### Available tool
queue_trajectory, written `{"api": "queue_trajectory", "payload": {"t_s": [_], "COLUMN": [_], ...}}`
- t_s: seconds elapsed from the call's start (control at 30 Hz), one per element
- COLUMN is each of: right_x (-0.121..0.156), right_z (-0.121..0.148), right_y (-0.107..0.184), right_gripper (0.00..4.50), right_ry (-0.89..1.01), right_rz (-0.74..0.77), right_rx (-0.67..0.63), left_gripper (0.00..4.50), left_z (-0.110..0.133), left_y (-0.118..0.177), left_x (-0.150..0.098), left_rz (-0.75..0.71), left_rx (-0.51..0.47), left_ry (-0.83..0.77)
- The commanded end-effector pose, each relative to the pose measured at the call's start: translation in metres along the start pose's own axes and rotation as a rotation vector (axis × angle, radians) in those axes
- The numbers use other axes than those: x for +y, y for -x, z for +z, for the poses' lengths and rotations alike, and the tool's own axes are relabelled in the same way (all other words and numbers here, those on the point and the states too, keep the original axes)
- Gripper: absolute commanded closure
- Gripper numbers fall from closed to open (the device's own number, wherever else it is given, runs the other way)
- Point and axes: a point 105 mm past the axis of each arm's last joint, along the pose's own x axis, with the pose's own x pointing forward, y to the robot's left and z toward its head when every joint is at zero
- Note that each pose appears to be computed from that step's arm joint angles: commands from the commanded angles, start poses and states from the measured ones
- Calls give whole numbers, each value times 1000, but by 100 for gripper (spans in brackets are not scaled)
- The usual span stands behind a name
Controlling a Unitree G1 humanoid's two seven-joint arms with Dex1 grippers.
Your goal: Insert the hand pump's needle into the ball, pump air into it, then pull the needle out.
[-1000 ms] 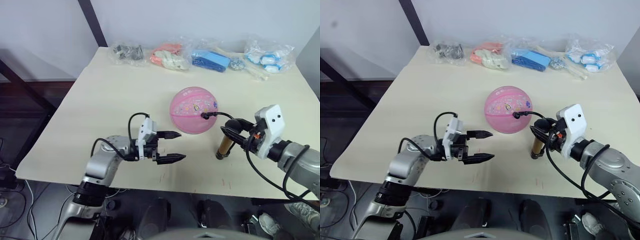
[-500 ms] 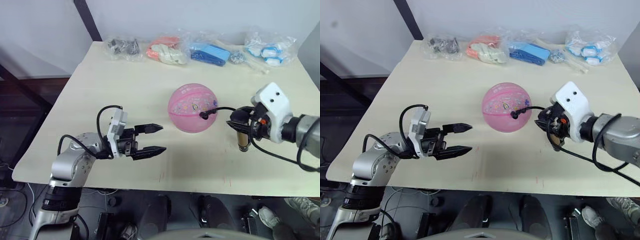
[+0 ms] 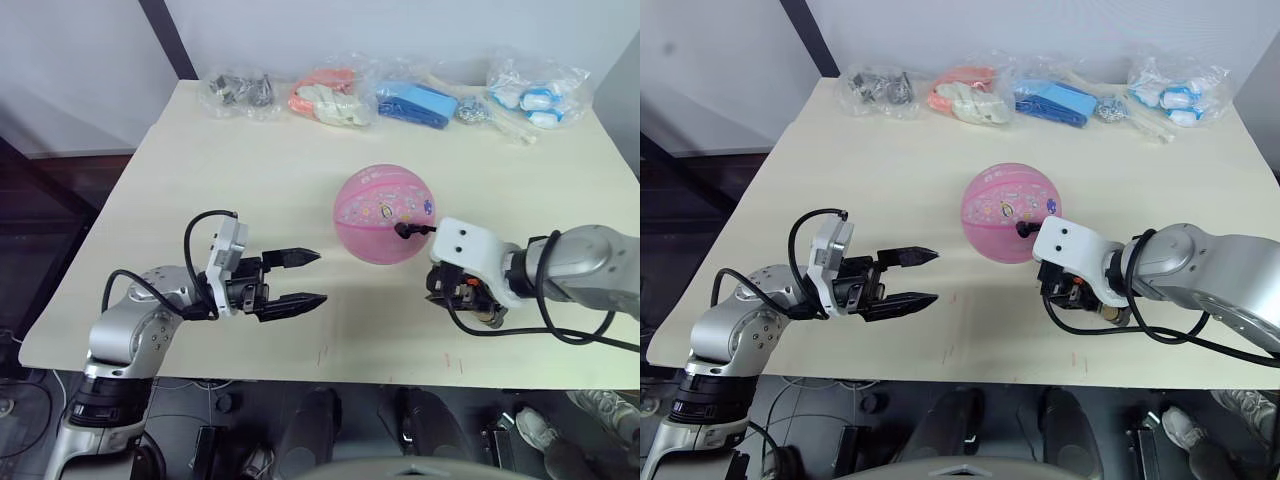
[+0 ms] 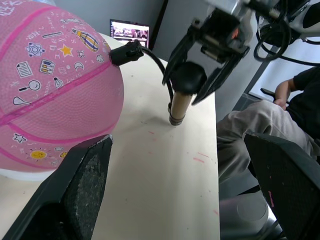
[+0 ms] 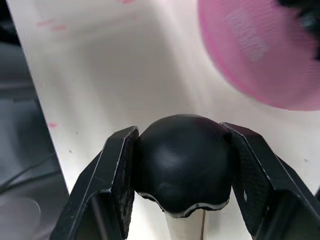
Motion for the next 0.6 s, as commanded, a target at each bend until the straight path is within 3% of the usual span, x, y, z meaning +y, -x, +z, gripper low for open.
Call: {"api": "queue_trajectory", "payload": {"t_s": [0.03,0.43,0.57,0.6], "right_x": [8,10,10,6], "right_z": [-3,-30,-29,-25], "right_y": [-15,-65,-68,-67], "right_gripper": [242,242,46,27], "right_ry": [58,127,116,106], "right_rz": [47,124,162,142], "right_rx": [51,172,115,79], "left_gripper": [6,6,0,0], "left_z": [7,1,2,2], "left_y": [4,8,11,12], "left_x": [-3,-6,-8,-7], "left_rz": [11,36,39,43], "left_rx": [6,50,61,63], "left_ry": [-55,-69,-74,-75]}}
